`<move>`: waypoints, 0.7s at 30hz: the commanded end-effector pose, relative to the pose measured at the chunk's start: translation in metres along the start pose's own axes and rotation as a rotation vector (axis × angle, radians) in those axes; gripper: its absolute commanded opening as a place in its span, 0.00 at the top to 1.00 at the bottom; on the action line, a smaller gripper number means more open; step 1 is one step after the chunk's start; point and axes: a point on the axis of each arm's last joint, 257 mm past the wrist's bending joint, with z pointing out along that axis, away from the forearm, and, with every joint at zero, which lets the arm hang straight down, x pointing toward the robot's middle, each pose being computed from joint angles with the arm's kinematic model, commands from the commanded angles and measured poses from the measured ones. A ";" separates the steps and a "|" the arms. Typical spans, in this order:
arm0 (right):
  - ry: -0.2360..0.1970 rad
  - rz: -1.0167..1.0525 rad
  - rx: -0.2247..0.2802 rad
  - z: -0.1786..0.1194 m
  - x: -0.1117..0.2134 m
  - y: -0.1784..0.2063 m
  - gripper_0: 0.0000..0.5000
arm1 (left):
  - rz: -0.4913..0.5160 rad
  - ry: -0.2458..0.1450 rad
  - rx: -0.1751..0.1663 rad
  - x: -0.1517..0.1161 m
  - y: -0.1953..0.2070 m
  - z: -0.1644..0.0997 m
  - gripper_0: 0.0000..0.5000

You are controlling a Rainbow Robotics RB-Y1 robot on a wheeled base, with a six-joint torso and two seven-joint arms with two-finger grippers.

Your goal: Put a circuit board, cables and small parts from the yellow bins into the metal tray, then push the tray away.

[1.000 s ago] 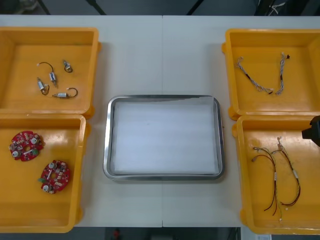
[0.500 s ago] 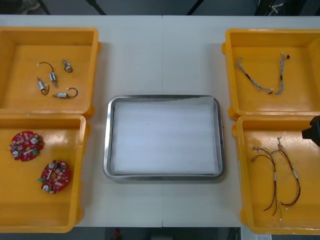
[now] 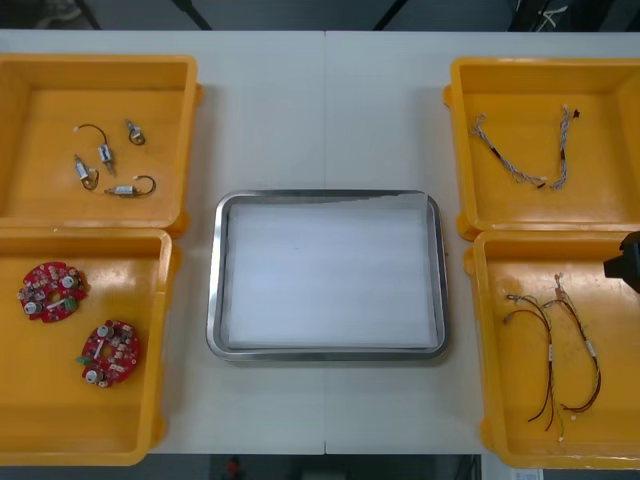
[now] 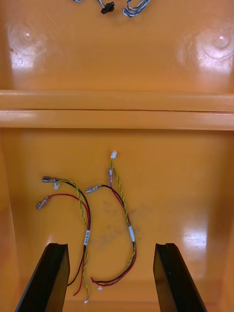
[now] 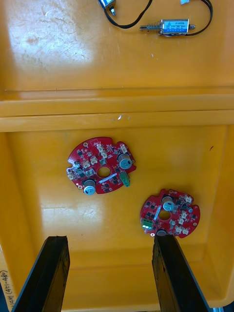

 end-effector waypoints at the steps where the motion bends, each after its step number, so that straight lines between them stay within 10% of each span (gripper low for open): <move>1: -0.025 0.016 0.044 -0.014 -0.003 -0.015 0.00 | 0.063 -0.029 -0.044 -0.006 0.013 -0.016 0.00; 21: -0.025 0.016 0.044 -0.014 -0.003 -0.015 0.00 | 0.063 -0.029 -0.044 -0.006 0.013 -0.016 0.00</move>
